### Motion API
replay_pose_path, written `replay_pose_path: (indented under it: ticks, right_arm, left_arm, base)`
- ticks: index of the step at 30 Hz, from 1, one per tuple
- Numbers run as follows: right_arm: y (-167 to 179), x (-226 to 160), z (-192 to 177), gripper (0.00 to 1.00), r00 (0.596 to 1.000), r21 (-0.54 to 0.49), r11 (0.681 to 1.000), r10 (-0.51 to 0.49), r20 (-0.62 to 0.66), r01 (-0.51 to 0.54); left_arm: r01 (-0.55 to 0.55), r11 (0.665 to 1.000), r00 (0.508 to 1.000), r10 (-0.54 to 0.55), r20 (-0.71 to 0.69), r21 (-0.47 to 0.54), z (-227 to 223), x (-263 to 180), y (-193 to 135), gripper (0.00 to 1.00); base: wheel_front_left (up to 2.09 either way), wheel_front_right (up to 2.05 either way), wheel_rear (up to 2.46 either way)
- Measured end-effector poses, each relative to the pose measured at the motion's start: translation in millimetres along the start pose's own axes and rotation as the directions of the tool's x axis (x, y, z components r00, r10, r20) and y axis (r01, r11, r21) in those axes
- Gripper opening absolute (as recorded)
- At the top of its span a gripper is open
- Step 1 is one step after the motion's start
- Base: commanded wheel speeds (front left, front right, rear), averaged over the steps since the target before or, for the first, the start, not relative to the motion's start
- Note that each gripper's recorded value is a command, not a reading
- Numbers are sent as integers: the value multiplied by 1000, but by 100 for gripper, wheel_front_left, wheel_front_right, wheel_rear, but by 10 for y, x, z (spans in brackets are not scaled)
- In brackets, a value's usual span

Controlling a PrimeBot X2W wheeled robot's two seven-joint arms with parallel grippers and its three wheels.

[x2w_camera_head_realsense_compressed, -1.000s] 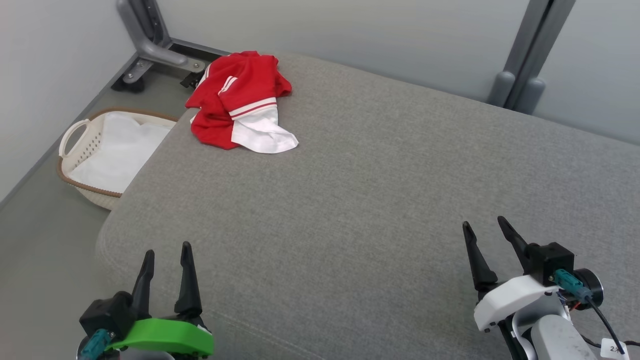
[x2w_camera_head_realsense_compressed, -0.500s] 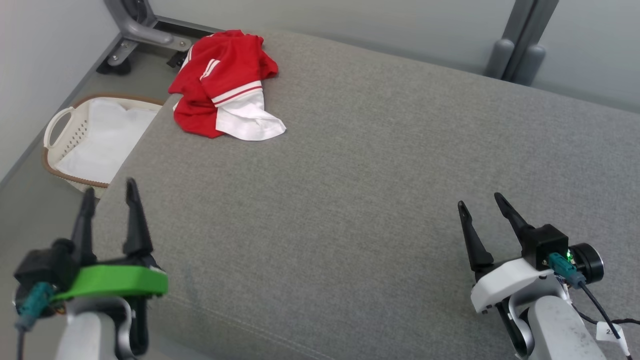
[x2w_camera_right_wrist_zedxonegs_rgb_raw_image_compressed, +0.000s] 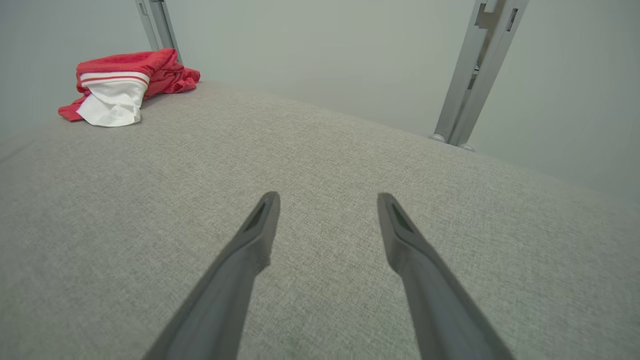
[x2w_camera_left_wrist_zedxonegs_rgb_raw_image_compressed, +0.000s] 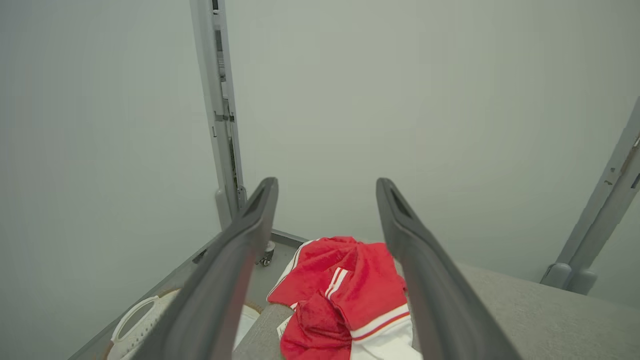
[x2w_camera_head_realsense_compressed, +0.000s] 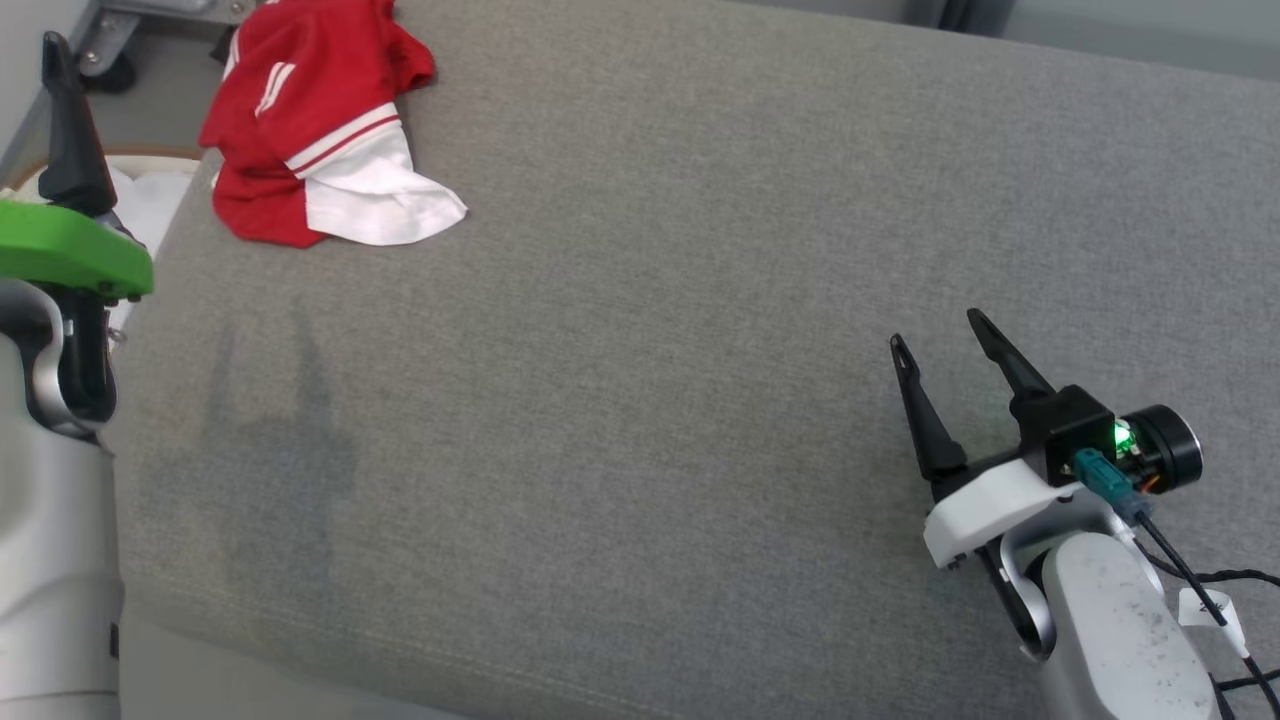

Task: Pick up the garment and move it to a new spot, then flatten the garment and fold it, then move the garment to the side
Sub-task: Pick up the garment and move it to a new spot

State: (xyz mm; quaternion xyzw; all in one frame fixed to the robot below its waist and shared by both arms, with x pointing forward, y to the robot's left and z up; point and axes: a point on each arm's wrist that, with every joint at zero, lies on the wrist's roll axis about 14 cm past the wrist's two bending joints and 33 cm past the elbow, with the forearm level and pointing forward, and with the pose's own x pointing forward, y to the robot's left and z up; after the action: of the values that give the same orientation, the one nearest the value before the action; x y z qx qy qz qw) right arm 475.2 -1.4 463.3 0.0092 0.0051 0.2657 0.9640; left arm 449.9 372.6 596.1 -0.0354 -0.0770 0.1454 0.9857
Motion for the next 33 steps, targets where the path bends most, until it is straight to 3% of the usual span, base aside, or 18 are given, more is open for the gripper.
replay_pose_path:
  ticks: [8, 17, 23, 33]
  right_arm:
    - [-274, 46, -260, 100, 997, -24, 998, -55, -57, 54]
    - [-482, 18, -654, 100, 986, -9, 995, -101, -131, 100]
    - [-562, 29, -760, 100, 983, -5, 993, -117, -138, 117]
    - [-659, 44, -779, 100, 982, -10, 991, -137, -127, 137]
  left_arm:
    - [-37, 998, 965, 21, -263, -58, -964, 283, -107, 100]
    - [-74, 990, 875, 9, -484, -117, -1874, 310, -256, 100]
    - [-104, 989, 830, 28, -556, -106, -2220, 310, -218, 100]
    - [-104, 989, 851, 37, -523, -100, -2333, 498, -248, 100]
  base:
    - [0, 0, 0]
    - [0, 0, 0]
    - [0, 0, 0]
    - [0, 0, 0]
